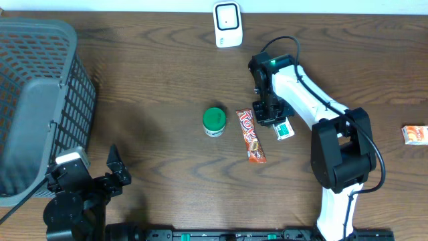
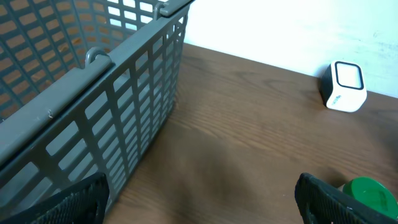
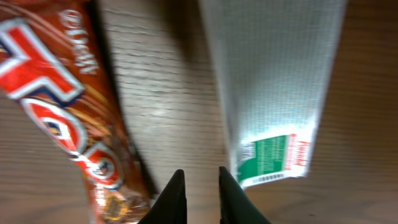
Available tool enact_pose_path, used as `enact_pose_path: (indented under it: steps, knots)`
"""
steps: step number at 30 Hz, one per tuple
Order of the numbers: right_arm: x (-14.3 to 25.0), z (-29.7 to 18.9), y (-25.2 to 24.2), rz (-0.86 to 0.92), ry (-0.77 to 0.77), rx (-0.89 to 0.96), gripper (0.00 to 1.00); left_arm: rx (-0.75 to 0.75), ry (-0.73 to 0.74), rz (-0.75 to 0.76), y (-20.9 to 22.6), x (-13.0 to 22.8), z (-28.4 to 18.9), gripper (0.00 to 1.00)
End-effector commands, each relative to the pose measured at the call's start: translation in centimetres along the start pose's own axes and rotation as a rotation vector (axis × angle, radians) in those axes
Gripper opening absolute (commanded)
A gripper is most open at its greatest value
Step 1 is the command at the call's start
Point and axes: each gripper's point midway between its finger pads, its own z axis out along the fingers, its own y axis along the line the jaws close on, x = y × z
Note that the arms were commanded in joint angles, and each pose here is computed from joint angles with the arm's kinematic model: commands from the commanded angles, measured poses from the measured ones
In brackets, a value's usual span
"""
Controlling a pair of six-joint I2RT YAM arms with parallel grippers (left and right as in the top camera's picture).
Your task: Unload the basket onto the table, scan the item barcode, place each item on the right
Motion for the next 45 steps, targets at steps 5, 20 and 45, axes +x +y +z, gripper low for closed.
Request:
enact_pose_path:
  steps: [5,20,45]
  knots:
    - [1.6,3.5,1.4,0.042,0.052,-0.05,0.14,-0.012,-0.005,-0.007,0.2,-0.1,0.0,0.96]
    - [1.9,4.1,-7.0,0.089,0.011,0.37,0.12,-0.012,-0.005,-0.007,0.2,-0.1,0.0,0.96]
    - [-5.0,-2.2,0.6,0.136,-0.173,-0.088,0.16,-0.012,-0.005,-0.007,0.2,-0.1,0.0,0.96]
